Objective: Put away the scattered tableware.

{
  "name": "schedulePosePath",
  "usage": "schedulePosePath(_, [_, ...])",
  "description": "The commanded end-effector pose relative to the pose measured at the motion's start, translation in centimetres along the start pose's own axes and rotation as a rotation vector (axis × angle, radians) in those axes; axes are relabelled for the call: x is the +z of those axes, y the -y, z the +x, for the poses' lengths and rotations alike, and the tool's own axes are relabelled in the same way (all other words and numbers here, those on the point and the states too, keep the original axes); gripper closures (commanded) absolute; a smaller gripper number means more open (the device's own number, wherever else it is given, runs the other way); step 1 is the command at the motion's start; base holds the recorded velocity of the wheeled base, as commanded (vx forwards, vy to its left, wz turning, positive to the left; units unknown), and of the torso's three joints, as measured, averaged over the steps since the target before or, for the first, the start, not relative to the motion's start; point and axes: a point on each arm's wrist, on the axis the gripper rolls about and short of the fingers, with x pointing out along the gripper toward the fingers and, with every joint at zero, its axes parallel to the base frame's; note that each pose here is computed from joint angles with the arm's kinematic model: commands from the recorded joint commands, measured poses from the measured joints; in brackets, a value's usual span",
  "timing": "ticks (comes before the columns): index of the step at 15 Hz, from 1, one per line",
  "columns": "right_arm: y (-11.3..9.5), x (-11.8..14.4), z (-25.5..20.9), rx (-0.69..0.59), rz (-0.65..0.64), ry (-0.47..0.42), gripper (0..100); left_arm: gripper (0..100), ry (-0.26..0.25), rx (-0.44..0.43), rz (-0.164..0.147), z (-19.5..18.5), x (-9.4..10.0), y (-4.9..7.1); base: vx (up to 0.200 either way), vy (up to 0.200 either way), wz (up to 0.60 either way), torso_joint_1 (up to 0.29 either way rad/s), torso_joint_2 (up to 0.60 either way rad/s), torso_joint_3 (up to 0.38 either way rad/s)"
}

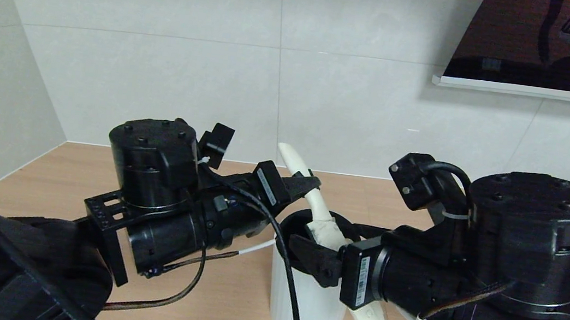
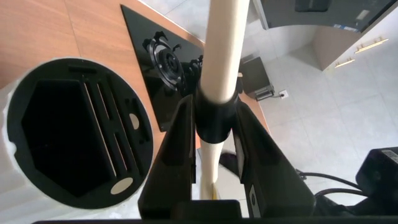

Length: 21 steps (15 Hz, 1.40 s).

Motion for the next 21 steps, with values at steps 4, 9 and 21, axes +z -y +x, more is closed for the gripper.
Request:
schedulePosePath(4, [0.7,1.1,-0.8,-0.019,0.014,0.043,0,100,0.012,-0.006,0.001,-0.1,0.2,0.2,0.0,0.0,0.0,0.0,0.0,0.0])
schedulePosePath(9, [4.7,4.5,-1.9,-0.142,0.059,0.156,0,100,0.121,0.014,0.055,-1.8,2.9,3.7,0.0,0.0,0.0,0.0,0.0,0.0])
schedulePosePath(21, [7.1,4.9,-1.0,-0.229,0.074,0.141,0,100,0.478,0.529,0.546,-0.9,3.3,8.5,0.0,0.0,0.0,0.0,0.0,0.0])
